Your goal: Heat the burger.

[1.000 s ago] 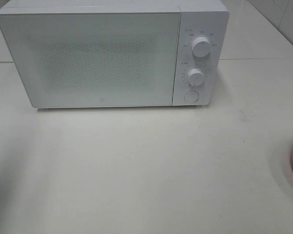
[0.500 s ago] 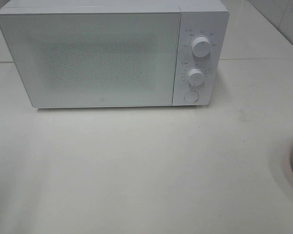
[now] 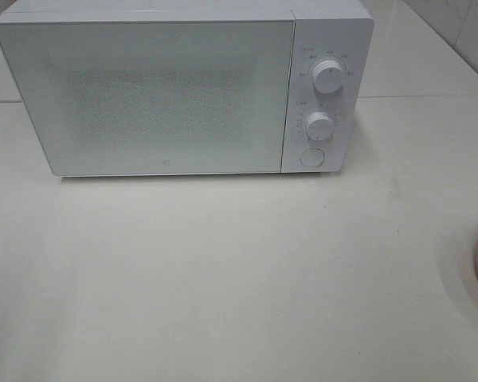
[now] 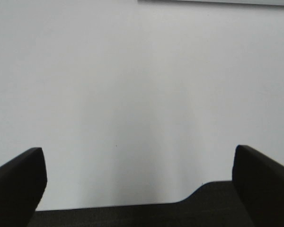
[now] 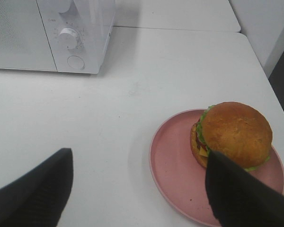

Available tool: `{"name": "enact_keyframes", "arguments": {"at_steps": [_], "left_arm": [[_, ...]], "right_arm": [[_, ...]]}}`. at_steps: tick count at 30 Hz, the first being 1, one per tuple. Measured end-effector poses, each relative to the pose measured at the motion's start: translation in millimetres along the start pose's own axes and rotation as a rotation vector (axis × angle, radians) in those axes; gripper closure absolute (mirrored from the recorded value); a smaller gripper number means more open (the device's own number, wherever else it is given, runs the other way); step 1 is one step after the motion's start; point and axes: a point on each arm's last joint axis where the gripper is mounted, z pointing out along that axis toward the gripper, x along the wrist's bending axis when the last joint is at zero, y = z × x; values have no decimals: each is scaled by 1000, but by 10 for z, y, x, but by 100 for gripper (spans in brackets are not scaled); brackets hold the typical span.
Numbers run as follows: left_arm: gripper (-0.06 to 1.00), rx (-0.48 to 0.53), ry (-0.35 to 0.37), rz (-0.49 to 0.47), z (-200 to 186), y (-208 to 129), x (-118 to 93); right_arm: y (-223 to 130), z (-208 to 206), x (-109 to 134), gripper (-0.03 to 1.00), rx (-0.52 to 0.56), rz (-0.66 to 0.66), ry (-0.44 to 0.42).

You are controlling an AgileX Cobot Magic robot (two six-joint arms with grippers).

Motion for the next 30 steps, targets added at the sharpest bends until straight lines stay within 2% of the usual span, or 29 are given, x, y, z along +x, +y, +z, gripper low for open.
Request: {"name": "enact_keyframes", "arguments": {"at_steps": [2,4,7,9,12,15,30], "left_arm": [[-4,-22,-1,2,-29,-16,-2],[-4,-128,28,-12,-164,-108,-4],[-4,-156,37,-17,-196,-131,-6],[-4,-243,81,-40,-294,-217,-17],[-4,-294,87,-36,-350,-274,-29],[-4,-319,88,-32,-376,-303,-34],[-4,-320,88,-32,-377,-304,-34]], "right_arm": [[0,0,0,21,0,0,0],[0,0,0,21,0,0,0],[0,0,0,21,0,0,0],[0,0,0,21,0,0,0],[0,0,0,21,0,0,0],[0,0,0,21,0,0,0],[0,0,0,21,0,0,0]]}}
